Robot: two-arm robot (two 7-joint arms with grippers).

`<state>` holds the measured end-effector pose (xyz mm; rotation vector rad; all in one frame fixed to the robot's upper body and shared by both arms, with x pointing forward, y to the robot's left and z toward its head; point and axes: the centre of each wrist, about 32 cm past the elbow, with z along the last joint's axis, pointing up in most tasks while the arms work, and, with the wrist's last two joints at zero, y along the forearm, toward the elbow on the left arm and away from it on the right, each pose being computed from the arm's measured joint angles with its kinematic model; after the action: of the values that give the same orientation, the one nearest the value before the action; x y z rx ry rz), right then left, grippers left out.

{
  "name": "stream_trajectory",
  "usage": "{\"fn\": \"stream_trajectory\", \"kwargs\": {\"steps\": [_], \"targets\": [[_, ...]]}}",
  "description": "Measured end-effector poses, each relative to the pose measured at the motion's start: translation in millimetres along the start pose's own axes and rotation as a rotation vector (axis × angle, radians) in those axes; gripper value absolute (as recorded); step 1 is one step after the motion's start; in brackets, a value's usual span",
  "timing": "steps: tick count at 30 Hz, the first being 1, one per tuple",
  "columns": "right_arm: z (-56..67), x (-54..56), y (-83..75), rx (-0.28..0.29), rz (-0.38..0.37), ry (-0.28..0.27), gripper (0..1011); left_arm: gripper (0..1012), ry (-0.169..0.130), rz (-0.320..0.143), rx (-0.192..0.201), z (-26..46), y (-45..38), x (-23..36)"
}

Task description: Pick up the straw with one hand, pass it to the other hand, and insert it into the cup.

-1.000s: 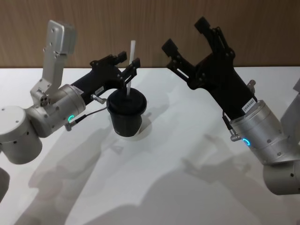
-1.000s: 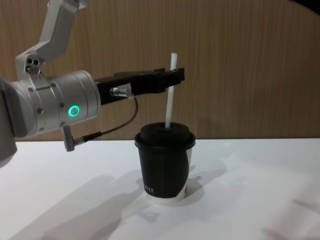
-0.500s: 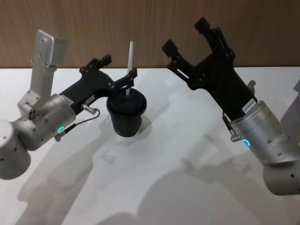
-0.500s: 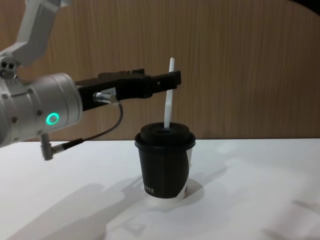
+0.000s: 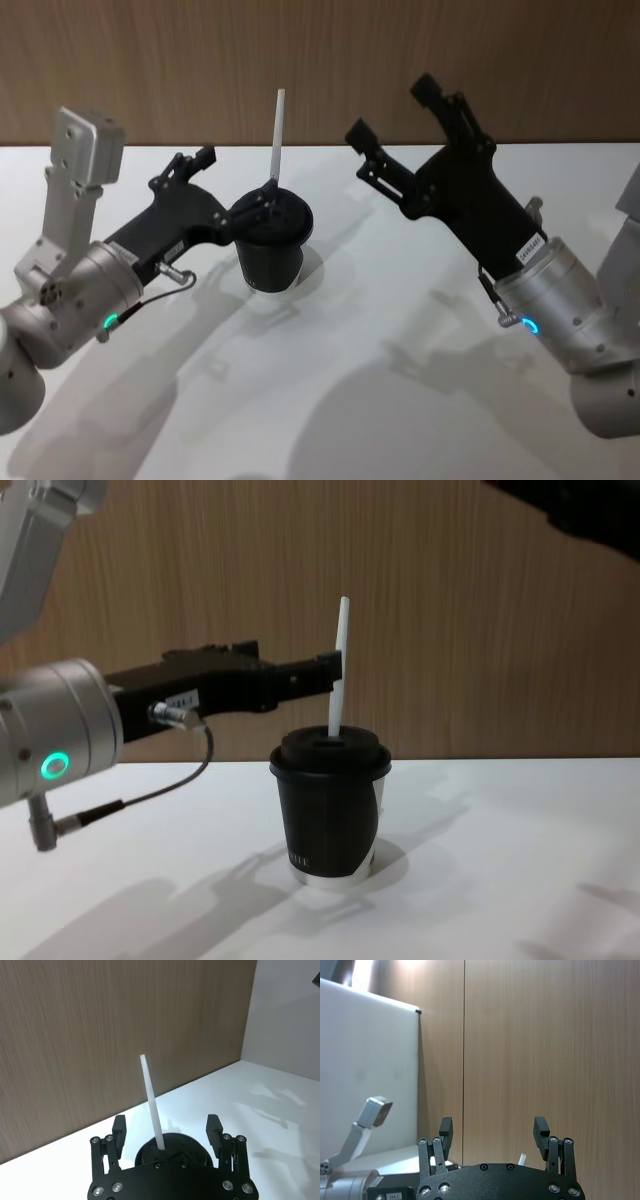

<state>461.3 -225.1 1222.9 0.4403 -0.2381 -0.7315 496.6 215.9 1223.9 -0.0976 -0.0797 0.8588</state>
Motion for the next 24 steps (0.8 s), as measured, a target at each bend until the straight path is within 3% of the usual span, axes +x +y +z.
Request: {"fn": "stream_trajectory", "kwargs": {"steps": [12, 24], "targets": [[-3.7, 1.3, -16.0, -0.084, -0.013, 0.012, 1001, 1000, 0.001, 0.028, -0.011, -13.4, 9.6, -11.6], [-4.9, 1.9, -22.1, -0.116, -0.018, 0.015, 1001, 1000, 0.0, 0.04, -0.028, -19.6, 11.9, -17.4]]}}
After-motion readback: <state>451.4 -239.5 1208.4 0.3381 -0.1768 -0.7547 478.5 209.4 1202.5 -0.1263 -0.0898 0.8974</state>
